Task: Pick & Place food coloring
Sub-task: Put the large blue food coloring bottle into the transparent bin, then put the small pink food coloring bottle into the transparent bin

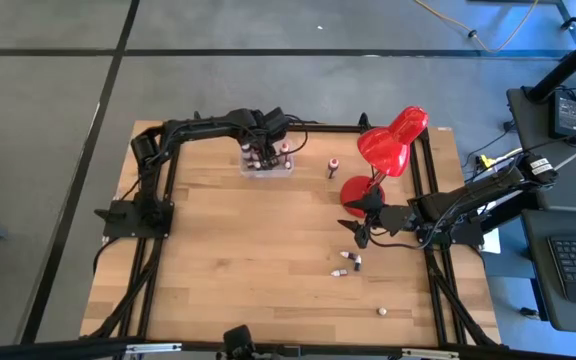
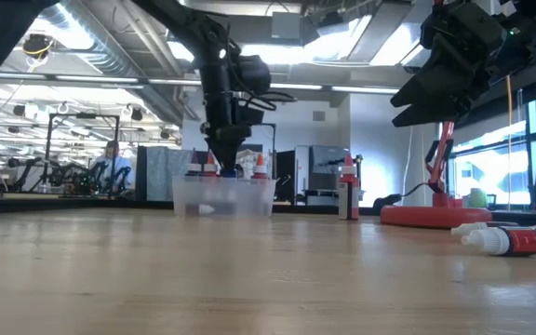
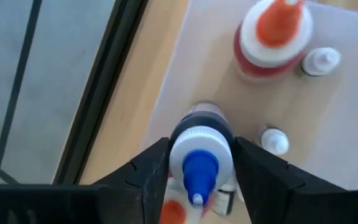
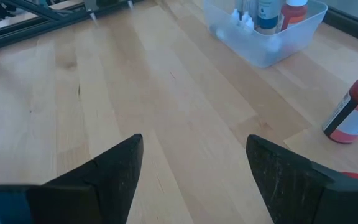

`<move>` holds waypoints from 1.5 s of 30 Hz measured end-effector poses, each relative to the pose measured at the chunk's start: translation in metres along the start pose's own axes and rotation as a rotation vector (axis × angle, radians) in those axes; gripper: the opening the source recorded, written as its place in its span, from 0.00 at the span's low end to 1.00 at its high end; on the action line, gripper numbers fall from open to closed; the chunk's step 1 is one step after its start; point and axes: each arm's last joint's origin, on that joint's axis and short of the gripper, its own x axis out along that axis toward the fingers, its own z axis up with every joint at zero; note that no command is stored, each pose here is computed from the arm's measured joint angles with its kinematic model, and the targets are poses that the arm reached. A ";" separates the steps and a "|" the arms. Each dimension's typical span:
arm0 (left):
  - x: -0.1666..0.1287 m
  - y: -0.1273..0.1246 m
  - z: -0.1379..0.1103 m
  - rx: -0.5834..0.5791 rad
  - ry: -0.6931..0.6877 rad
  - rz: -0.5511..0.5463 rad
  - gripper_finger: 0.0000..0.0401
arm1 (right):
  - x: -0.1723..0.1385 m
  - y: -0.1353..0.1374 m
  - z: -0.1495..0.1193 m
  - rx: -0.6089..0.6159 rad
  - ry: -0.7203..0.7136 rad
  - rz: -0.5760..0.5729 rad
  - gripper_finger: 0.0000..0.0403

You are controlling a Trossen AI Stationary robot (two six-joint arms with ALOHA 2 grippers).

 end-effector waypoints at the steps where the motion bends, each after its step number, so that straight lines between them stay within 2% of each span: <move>1: 0.001 0.000 0.000 0.001 0.005 -0.001 0.42 | 0.000 0.000 0.000 0.000 -0.001 0.001 0.72; 19: 0.003 -0.001 0.000 0.003 0.008 0.011 0.43 | 0.000 0.000 0.000 -0.001 0.000 0.000 0.72; 30: 0.002 0.000 0.000 0.003 0.015 0.046 0.56 | 0.000 0.000 0.000 0.000 0.000 0.000 0.72; 38: -0.032 0.008 0.025 -0.037 -0.090 0.072 0.55 | 0.000 0.000 0.000 -0.002 0.001 0.001 0.72; 41: -0.049 0.010 0.035 -0.050 -0.134 0.067 0.56 | 0.000 0.001 0.000 -0.001 0.021 0.040 0.72; 43: -0.061 0.007 0.041 -0.067 -0.177 0.016 0.56 | 0.000 0.003 -0.001 0.002 0.043 0.091 0.72; 45: -0.071 -0.001 0.047 -0.073 -0.226 -0.121 0.56 | 0.000 0.004 -0.001 0.001 0.069 0.140 0.72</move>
